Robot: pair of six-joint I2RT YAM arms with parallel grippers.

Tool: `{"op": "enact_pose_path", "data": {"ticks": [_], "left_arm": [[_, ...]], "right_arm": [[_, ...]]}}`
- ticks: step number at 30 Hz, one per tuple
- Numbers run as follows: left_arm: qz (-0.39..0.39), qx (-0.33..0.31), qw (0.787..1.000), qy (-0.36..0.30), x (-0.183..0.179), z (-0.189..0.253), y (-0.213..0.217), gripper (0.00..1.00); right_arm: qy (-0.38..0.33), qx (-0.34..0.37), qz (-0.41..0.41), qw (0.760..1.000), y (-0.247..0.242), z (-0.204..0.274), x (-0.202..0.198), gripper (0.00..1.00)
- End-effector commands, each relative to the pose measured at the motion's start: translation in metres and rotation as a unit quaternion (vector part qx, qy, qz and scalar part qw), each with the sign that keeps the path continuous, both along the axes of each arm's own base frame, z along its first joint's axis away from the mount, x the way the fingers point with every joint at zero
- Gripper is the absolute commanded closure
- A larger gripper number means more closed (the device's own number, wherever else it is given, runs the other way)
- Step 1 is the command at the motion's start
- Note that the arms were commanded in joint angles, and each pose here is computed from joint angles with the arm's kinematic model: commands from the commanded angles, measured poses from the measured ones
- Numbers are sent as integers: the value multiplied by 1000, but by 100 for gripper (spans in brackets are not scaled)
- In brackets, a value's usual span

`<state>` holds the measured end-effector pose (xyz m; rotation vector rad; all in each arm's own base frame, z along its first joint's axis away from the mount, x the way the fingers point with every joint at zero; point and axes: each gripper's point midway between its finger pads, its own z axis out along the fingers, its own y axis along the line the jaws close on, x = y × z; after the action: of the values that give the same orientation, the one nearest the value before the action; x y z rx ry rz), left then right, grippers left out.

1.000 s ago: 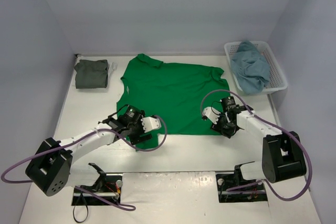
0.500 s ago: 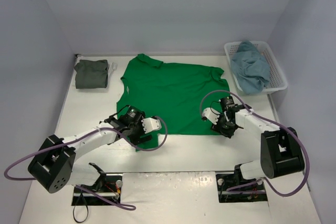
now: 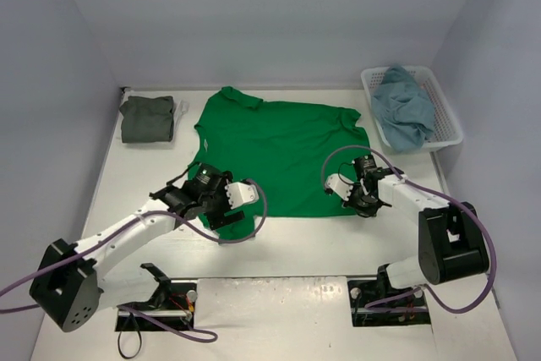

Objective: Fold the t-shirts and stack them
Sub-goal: Grap the side of the flattened tshirt closest away from the robot with both arms

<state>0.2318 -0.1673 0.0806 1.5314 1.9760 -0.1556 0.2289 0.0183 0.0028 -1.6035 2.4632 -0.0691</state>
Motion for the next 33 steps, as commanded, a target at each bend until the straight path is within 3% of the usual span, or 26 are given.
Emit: {"op": "enact_pose_path", "data": {"ticks": [1,5,12,24,30,31,33], "left_arm": [[-32,-56,998,-16,-4,43,-18,23],[-63,-68,995,40,-28,34,-27,23],[-104,-5,992,75,-46,-3,-25,23],[-118,28,982,144,-45,-38,-45,23],[-118,29,982,145,-41,-49,-53,23],[-117,30,981,148,-42,-50,-54,24],[-118,35,980,157,-42,-53,-56,50]], "right_arm": [[12,-1,3,1000,0,-2,-4,100],[8,0,2,1000,1,0,-2,100],[8,-1,1,1000,1,0,-1,100],[0,10,-2,1000,4,4,0,100],[1,5,-1,1000,2,3,-4,100],[0,6,-1,1000,2,3,-4,100],[0,7,0,1000,3,3,-4,100]]}}
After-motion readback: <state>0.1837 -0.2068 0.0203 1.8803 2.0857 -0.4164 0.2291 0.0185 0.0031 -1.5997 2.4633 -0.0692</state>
